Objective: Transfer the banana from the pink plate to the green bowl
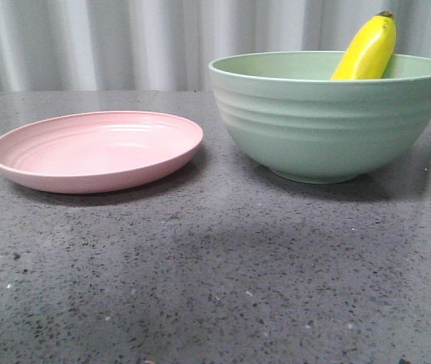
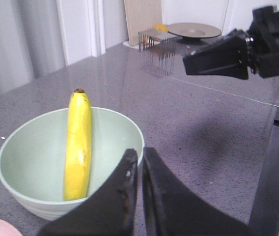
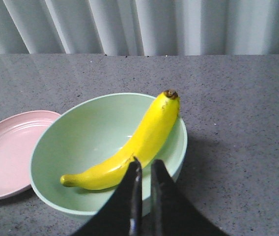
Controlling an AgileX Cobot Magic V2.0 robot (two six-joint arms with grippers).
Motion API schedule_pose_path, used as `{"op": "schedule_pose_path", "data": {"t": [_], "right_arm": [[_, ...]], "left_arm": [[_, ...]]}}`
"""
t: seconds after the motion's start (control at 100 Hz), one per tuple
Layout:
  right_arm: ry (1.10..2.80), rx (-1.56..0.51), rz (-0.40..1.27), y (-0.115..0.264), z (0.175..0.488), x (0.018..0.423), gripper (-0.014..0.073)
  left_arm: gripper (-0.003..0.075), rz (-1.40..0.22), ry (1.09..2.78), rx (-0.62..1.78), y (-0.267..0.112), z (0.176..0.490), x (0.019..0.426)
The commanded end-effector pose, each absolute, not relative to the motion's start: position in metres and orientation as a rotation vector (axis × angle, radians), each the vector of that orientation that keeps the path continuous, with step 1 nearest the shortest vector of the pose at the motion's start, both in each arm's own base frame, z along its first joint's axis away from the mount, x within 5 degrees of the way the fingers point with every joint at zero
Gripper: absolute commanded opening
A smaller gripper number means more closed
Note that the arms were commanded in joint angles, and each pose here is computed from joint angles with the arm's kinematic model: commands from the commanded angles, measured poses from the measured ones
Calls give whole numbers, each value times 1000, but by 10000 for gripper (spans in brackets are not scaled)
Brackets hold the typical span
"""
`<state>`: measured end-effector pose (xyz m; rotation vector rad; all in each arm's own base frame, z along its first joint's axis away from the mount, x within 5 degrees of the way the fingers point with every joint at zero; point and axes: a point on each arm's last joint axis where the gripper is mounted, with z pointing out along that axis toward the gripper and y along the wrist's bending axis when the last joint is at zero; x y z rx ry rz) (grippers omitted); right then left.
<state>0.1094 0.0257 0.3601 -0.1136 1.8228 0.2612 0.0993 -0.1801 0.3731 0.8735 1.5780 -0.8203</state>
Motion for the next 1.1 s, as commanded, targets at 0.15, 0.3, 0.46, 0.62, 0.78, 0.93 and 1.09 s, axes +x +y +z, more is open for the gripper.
{"op": "schedule_pose_path", "data": {"t": [0.15,0.3,0.46,0.62,0.78,0.93,1.09], "right_arm": [[1590,-120,212,18,339,80,-50],[1535,-117,206,14,321,65,-50],[1478,-153,140,10,309,51,-50],[1439,-154,134,9,301,41,-50],[1449,-152,143,9,299,39,-50],[1449,-152,143,9,299,39,-50],[1449,-152,143,9,299,39,-50]], "left_arm": [[-20,-883,1346,772,-145,356,79],[-20,-882,1350,774,-127,328,69],[-20,-885,1361,772,-112,307,61],[-20,-887,1353,768,-101,295,55],[-20,-886,1357,770,-98,290,54],[-20,-886,1357,770,-98,290,54],[-20,-886,1357,770,-98,290,54]]}}
